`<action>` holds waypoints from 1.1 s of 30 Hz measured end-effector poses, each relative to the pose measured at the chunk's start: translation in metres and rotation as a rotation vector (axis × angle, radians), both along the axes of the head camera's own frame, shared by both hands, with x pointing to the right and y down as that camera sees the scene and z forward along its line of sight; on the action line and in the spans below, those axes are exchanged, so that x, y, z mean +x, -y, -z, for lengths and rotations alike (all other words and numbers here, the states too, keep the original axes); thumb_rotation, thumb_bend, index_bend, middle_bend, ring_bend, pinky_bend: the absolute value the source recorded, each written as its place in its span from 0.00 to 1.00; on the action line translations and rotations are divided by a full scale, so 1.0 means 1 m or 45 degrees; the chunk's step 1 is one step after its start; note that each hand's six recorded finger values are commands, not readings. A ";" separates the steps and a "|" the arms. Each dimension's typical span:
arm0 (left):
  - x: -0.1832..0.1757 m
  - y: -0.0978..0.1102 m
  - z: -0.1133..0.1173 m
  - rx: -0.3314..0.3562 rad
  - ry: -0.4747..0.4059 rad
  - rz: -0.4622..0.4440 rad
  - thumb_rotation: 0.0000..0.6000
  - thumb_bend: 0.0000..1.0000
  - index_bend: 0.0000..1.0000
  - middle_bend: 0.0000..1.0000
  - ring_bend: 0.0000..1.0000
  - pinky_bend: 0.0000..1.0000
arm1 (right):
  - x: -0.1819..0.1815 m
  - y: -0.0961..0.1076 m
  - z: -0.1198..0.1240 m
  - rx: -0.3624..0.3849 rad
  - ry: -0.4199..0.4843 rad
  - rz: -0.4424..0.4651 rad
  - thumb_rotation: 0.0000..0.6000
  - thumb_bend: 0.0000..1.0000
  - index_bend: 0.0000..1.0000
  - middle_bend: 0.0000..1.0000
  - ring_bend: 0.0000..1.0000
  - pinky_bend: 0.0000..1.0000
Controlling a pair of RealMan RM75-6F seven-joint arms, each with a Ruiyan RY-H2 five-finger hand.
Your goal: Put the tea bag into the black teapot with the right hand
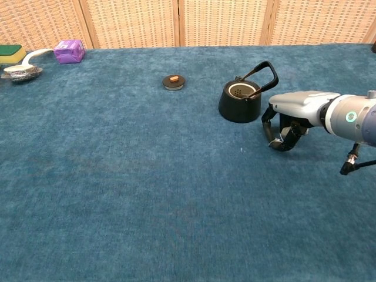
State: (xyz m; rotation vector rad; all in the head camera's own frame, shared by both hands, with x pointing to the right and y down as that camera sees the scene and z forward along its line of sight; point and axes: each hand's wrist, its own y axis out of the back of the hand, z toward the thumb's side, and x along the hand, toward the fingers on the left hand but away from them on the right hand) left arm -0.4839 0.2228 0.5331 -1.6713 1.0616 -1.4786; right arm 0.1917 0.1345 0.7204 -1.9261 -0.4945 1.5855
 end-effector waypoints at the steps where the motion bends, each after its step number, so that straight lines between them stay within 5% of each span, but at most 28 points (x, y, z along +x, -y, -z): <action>1: 0.000 0.000 0.000 0.000 -0.001 -0.001 1.00 0.27 0.12 0.21 0.09 0.15 | 0.000 0.000 0.001 -0.001 0.001 -0.002 1.00 0.47 0.55 1.00 1.00 1.00; 21: 0.000 0.000 0.000 0.001 0.002 -0.002 1.00 0.27 0.12 0.21 0.08 0.15 | 0.002 0.003 0.006 -0.006 0.037 -0.046 1.00 0.46 0.64 1.00 1.00 1.00; 33: 0.005 -0.001 0.003 0.009 -0.015 -0.014 1.00 0.26 0.12 0.21 0.08 0.15 | 0.018 0.016 0.044 0.105 0.097 -0.101 1.00 0.47 0.65 1.00 1.00 1.00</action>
